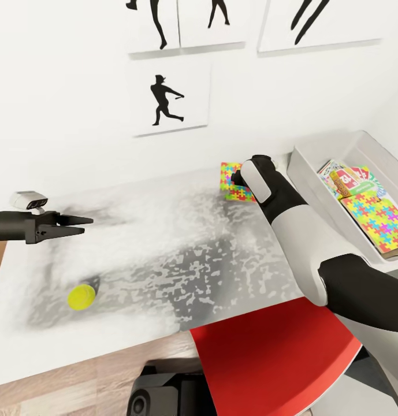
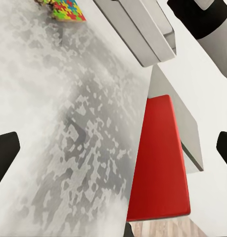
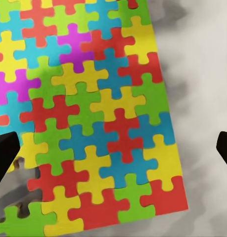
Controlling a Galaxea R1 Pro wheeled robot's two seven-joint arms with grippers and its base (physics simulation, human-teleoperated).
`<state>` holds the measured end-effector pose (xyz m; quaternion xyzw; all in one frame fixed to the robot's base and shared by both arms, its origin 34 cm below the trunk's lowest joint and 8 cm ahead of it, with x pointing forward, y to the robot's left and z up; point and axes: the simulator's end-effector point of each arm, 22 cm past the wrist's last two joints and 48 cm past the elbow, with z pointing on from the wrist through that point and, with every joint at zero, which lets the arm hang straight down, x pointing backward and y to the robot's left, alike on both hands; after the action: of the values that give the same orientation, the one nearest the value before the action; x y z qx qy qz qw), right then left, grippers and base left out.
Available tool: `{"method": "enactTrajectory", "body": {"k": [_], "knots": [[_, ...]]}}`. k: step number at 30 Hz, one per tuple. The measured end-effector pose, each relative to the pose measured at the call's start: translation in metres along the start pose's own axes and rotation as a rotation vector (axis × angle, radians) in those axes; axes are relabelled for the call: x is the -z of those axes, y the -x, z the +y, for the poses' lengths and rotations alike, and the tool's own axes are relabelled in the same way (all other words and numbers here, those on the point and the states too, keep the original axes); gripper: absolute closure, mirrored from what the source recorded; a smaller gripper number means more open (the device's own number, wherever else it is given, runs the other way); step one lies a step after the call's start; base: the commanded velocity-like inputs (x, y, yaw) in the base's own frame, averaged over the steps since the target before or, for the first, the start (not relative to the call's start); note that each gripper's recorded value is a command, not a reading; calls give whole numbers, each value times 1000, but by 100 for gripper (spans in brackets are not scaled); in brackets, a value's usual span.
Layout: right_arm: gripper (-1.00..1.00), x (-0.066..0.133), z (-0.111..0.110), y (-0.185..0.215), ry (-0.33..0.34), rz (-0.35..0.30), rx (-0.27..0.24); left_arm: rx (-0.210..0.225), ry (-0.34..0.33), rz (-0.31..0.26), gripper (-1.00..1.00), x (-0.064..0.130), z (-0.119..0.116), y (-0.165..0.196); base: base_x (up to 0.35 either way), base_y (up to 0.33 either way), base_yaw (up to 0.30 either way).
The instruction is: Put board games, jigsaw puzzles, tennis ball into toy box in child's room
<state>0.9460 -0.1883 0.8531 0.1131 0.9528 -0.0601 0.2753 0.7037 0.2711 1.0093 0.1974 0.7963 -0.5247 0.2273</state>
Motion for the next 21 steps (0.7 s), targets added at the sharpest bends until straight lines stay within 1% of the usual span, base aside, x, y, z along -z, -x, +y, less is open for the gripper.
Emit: {"method": "enactTrajectory", "body": {"k": [15,21], "knots": [[-100,-16,0,-17,-3,32,8,24,-2,9,-100,-5,10,-8,0,0,0],[-100,-19,1,-22,1,42,10,29,-4,10,-100,-7,13,-10,0,0,0]]}}
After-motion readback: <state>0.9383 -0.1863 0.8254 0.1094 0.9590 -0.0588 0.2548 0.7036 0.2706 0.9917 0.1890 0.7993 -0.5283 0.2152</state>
